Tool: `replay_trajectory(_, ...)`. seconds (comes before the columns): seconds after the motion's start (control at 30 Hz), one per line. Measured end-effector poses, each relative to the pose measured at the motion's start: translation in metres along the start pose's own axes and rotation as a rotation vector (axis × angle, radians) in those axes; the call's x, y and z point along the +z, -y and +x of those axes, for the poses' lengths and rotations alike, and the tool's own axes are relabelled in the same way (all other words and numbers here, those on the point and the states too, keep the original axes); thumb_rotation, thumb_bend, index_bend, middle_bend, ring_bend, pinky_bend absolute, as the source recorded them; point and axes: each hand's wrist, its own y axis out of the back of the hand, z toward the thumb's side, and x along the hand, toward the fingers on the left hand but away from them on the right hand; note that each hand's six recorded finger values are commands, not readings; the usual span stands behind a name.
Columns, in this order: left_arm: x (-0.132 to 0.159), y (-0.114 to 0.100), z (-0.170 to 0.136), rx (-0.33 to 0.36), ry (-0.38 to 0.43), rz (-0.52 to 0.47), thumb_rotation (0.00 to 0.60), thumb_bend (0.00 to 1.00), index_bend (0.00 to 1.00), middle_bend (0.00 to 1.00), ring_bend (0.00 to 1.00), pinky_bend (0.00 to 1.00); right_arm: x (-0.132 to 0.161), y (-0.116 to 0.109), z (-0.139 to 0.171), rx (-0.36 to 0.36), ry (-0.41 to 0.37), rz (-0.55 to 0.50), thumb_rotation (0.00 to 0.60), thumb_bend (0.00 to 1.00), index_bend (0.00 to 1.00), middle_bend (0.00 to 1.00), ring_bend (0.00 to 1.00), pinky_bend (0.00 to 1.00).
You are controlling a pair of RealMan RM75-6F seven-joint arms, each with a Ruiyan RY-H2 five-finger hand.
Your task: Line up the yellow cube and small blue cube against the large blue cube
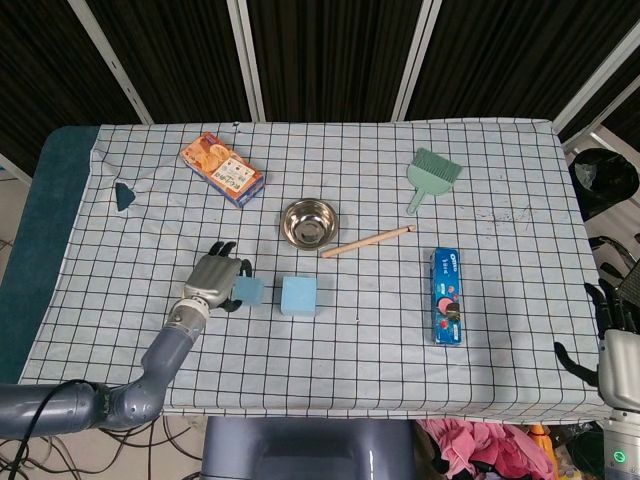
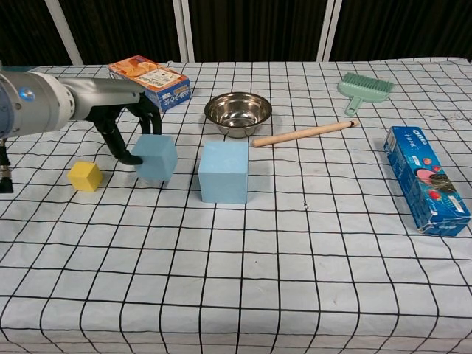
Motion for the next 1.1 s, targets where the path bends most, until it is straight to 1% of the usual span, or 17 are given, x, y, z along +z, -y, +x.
replay_trajectory(0.2,0.007,0.004,0.013,-0.022,-0.032,-0.031,0.600,0.34,0.41,0.45,0.02,0.00,-0.001,-0.001,0.000,-0.001,0.001,-0.002,0.600,0.19,0.10,0.05,0.19,0.12)
replay_trajectory(0.33,0.016,0.005,0.021,-0.030,-0.035,-0.030,0.600,0.34,0.41,0.45,0.02,0.00,-0.001,0.000,0.000,0.000,0.003,-0.003,0.600,0.19,0.10,0.05,0.19,0.12)
replay_trajectory(0.6,0.025,0.013,0.026,-0.048,-0.034,-0.029,0.600,0.34,0.41,0.45,0.02,0.00,-0.003,-0.001,0.000,0.000,0.003,-0.004,0.600,0.19,0.10,0.05,0.19,0.12)
replay_trajectory(0.83,0.033,0.015,0.029,-0.043,-0.035,-0.031,0.600,0.32,0.41,0.45,0.02,0.00,-0.003,0.000,0.000,0.001,0.005,-0.003,0.600,0.19,0.10,0.05,0.19,0.12)
replay_trajectory(1.1,0.038,0.020,0.032,-0.069,-0.034,-0.034,0.600,0.32,0.41,0.45,0.02,0.00,-0.004,0.000,0.000,0.002,0.007,-0.002,0.600,0.19,0.10,0.05,0.19,0.12)
